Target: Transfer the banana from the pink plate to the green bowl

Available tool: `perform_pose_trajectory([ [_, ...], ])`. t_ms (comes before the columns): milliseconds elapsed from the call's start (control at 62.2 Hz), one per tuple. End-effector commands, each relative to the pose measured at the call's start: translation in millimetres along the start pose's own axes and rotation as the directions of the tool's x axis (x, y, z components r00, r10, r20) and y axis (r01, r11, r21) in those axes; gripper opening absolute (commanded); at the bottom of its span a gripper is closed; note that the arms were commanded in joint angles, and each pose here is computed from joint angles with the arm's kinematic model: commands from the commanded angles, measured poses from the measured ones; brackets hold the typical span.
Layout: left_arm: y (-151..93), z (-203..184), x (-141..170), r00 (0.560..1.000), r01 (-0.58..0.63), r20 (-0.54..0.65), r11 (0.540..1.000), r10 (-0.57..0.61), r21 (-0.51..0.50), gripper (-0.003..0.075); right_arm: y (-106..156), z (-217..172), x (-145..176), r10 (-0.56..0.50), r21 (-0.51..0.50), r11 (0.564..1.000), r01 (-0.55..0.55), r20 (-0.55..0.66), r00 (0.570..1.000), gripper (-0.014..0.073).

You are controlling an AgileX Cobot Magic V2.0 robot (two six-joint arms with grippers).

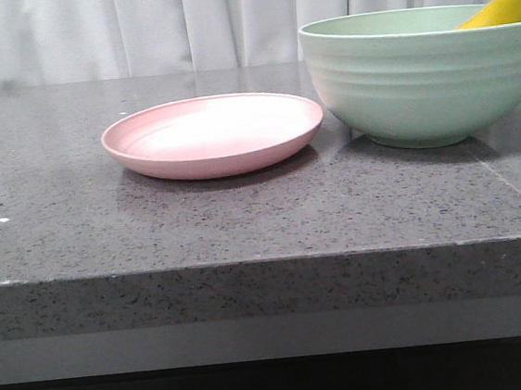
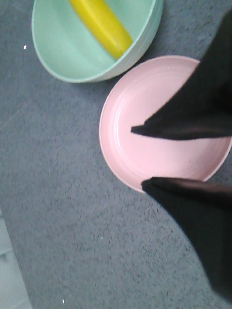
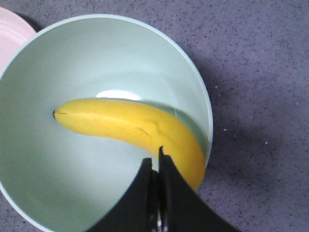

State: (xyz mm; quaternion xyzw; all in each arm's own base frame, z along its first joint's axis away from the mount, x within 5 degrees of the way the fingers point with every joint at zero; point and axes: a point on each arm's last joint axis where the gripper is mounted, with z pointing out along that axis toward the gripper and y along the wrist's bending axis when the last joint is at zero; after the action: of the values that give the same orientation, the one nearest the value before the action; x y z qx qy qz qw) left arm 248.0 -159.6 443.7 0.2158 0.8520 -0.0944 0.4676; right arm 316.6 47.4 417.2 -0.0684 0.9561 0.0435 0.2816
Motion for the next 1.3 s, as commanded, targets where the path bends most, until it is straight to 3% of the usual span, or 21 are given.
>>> perform_pose_trajectory([
  [0,19.0,-16.4,-15.5,0.989,0.079,0.129,0.996,-0.073,-0.042,-0.0017,0.7,-31.0,8.4,0.025,-0.008,1.000,-0.025,0.012,1.000,-0.0057],
  [129,51.6,-21.7,-15.2,0.975,0.180,0.157,0.975,-0.160,-0.127,-0.0018,1.5,-43.0,10.7,0.054,-0.013,0.998,-0.053,0.062,0.997,-0.0057],
  [257,78.1,-39.2,-9.0,0.961,0.235,0.194,0.950,-0.196,-0.205,-0.0018,2.5,-58.3,18.4,0.062,-0.025,0.998,-0.059,0.198,0.978,-0.0057],
  [450,98.0,-67.2,29.3,0.941,0.286,0.261,0.916,-0.213,-0.281,-0.0018,4.1,-63.8,60.1,0.075,-0.053,0.997,-0.060,0.333,0.940,-0.0057],
  [611,87.7,-83.8,79.2,0.924,0.277,0.339,0.922,-0.179,-0.269,-0.0018,2.5,-61.8,113.4,0.047,-0.040,0.999,-0.030,0.506,0.861,-0.0057],
  [772,72.1,-91.9,134.2,0.892,0.267,0.427,0.937,-0.150,-0.227,-0.0018,0.4,-49.7,170.9,-0.006,-0.002,1.000,0.009,0.602,0.799,-0.0057],
  [868,64.8,-92.1,168.3,0.888,0.263,0.435,0.940,-0.148,-0.218,-0.0018,-0.7,-47.0,206.5,-0.013,0.009,1.000,0.010,0.678,0.735,-0.0057],
  [1013,55.2,-97.8,208.7,0.872,0.268,0.466,0.942,-0.148,-0.203,-0.0018,-1.9,-37.1,249.0,-0.014,0.012,1.000,0.008,0.733,0.680,-0.0057],
  [1174,48.3,-107.3,234.8,0.848,0.271,0.511,0.942,-0.137,-0.196,-0.0018,-2.1,-41.2,274.2,-0.016,0.015,1.000,0.008,0.811,0.584,-0.0057],
  [1286,46.1,-113.1,239.6,0.832,0.271,0.539,0.943,-0.129,-0.193,-0.0018,-1.9,-45.3,280.0,-0.018,0.015,1.000,0.009,0.828,0.560,-0.0057],
])
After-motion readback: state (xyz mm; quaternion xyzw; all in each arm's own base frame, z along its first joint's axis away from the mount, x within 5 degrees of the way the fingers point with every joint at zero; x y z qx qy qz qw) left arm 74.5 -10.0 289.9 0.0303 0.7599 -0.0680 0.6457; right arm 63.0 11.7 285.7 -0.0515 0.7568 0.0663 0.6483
